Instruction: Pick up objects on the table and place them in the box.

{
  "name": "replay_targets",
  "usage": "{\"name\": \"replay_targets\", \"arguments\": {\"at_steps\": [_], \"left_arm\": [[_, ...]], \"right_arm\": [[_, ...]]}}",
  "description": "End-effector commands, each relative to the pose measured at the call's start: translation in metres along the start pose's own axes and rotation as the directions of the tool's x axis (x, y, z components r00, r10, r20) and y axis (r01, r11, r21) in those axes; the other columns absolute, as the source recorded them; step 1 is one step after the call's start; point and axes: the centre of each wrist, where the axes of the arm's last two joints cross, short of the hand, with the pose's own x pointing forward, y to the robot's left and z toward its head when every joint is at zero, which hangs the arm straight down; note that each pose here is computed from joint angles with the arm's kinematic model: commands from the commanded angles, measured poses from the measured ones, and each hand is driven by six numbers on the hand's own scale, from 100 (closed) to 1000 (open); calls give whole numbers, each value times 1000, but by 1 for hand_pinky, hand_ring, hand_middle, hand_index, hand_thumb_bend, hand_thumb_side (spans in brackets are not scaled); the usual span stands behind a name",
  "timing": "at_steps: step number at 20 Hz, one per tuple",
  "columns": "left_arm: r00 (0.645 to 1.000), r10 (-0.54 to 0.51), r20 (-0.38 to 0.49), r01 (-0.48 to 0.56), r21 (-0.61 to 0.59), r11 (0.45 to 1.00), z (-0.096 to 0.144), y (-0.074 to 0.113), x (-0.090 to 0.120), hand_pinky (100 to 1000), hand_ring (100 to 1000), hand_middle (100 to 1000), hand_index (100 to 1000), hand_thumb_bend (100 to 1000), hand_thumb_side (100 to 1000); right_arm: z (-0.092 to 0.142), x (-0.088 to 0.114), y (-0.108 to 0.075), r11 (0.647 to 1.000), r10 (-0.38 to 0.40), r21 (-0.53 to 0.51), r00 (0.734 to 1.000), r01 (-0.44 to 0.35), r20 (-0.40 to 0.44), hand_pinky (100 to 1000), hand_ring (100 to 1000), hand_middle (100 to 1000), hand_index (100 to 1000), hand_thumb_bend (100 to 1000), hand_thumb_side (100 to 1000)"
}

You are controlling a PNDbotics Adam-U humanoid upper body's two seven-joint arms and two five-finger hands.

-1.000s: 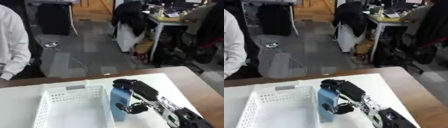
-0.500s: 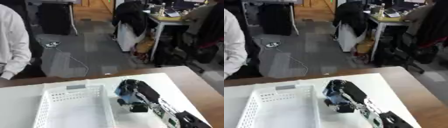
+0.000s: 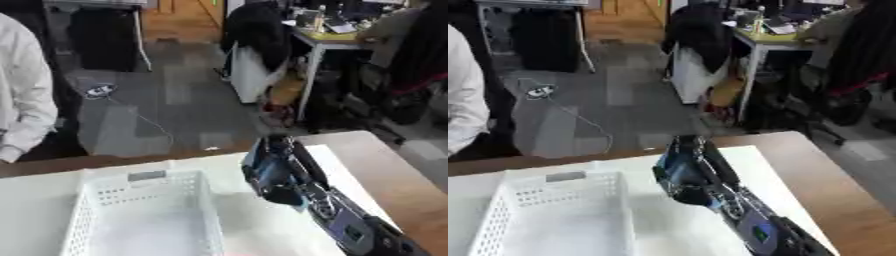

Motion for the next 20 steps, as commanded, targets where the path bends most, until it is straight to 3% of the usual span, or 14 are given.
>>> {"name": "replay_targets", "arguments": {"at_steps": [1, 6, 9, 13, 15, 18, 20], "left_arm": [[999, -29, 17, 29, -6, 1000, -2, 7, 5, 517, 437, 619, 609, 843, 769], [999, -28, 28, 28, 3, 1000, -2, 7, 5, 520, 441, 621, 610, 839, 769], [999, -30, 43, 29, 15, 999, -3, 8, 5, 525, 447, 625, 612, 832, 770], [998, -41, 49, 41, 16, 999, -4, 8, 5, 528, 450, 628, 614, 829, 773], [997, -53, 51, 52, 11, 999, -6, 8, 6, 527, 449, 628, 615, 829, 775], [997, -65, 46, 66, -5, 998, -8, 6, 6, 526, 448, 627, 617, 830, 780], [996, -76, 42, 77, -16, 997, -11, 6, 6, 526, 448, 630, 618, 828, 783]], "right_arm": [[-15, 16, -22, 999, -9, -51, 998, 12, 56, 100, 100, 100, 100, 208, 100], [-28, 43, -32, 987, -86, -123, 985, 105, 152, 100, 100, 100, 100, 232, 100], [-34, 61, -34, 968, -181, -139, 963, 211, 200, 100, 100, 100, 100, 185, 100], [-38, 78, -28, 911, -378, -83, 899, 404, 223, 100, 100, 100, 103, 145, 100], [-40, 83, -25, 873, -464, -42, 854, 486, 235, 100, 100, 100, 106, 130, 100], [-42, 87, -22, 827, -548, 13, 801, 562, 242, 100, 100, 100, 107, 112, 100], [-42, 88, -21, 810, -577, 43, 780, 585, 244, 100, 100, 100, 107, 107, 100]]}}
